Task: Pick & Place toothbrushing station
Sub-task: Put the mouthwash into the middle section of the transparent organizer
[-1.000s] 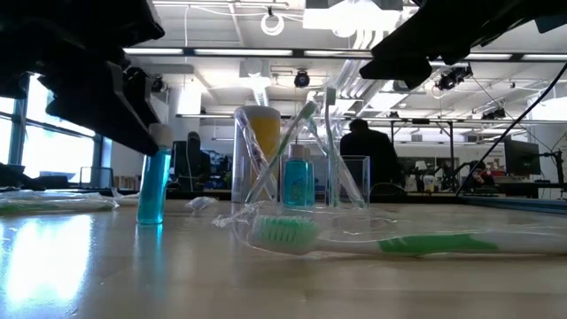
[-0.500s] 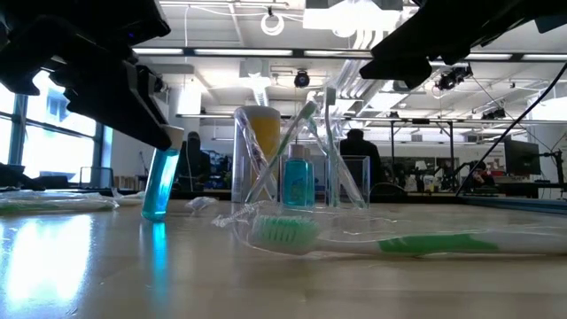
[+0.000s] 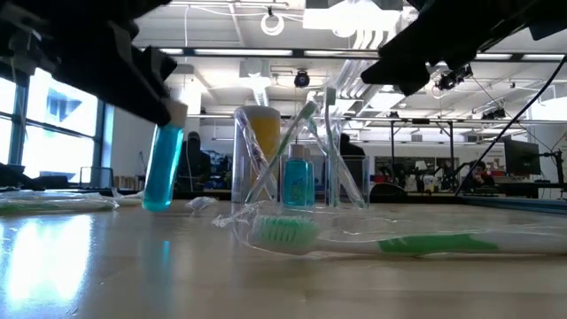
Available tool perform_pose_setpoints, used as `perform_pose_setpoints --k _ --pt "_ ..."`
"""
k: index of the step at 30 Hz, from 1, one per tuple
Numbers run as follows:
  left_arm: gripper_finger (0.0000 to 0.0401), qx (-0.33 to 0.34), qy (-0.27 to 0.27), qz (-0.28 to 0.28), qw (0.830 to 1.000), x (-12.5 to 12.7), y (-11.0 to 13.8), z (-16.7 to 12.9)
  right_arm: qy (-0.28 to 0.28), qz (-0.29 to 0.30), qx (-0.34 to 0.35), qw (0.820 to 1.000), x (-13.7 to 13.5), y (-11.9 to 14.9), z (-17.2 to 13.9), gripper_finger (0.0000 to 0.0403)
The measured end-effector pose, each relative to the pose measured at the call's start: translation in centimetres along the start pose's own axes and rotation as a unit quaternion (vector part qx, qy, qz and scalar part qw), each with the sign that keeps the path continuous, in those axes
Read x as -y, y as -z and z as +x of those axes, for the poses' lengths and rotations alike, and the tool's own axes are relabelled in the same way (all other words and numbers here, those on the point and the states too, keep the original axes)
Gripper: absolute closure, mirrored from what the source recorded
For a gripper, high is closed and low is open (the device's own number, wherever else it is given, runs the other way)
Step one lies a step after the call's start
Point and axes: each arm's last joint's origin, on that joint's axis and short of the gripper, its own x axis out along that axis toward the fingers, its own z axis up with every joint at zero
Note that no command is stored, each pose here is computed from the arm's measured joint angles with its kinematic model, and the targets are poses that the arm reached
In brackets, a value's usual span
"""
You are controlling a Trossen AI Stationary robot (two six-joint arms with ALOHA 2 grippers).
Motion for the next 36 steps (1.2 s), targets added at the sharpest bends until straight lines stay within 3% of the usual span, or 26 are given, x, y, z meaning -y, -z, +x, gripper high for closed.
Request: perform_pose_setpoints --k 4,8,15,18,21,25,28,31,36 --pt "0.0323 0.014 0.042 0.042 0.998 0.4 -1.5 -0.3 0.000 -0.005 0.001 1.000 -0.1 0.7 1.3 0.0208" --pt "0.0323 0.065 0.088 0.092 0.990 1.0 -3.9 -1.0 -0.003 -0.047 0.033 0.998 -0.2 0.9 2.6 0.0208" --pt "0.0323 0.188 0.191 0.199 0.943 1.9 -8.3 -2.7 -0.032 -0.124 0.116 0.985 -0.6 0.0 3.4 0.0208" --pt "0.0323 0.211 0.202 0.236 0.927 2.0 -9.2 -3.2 -0.069 -0.143 0.142 0.977 -0.9 -0.4 3.2 0.0208" --pt "0.0323 0.223 0.189 0.255 0.922 1.5 -9.8 -3.2 -0.095 -0.145 0.163 0.971 -1.1 -0.8 3.0 0.0208" --pt "0.0323 0.236 0.171 0.243 0.925 0.2 -10.6 -2.9 -0.104 -0.120 0.181 0.971 -1.3 -1.5 3.0 0.0208" --pt "0.0323 0.240 0.211 0.244 0.916 -0.8 -10.8 -2.5 -0.106 -0.081 0.167 0.977 -1.4 -1.9 3.2 0.0207" --pt "0.0323 0.250 0.262 0.256 0.896 -1.9 -10.9 -2.1 -0.115 -0.035 0.138 0.983 -1.3 -2.0 3.5 0.0200" --pt "0.0323 0.275 0.327 0.287 0.857 -3.5 -11.0 -1.8 -0.161 0.020 0.130 0.978 -1.3 -3.1 3.6 0.0183"
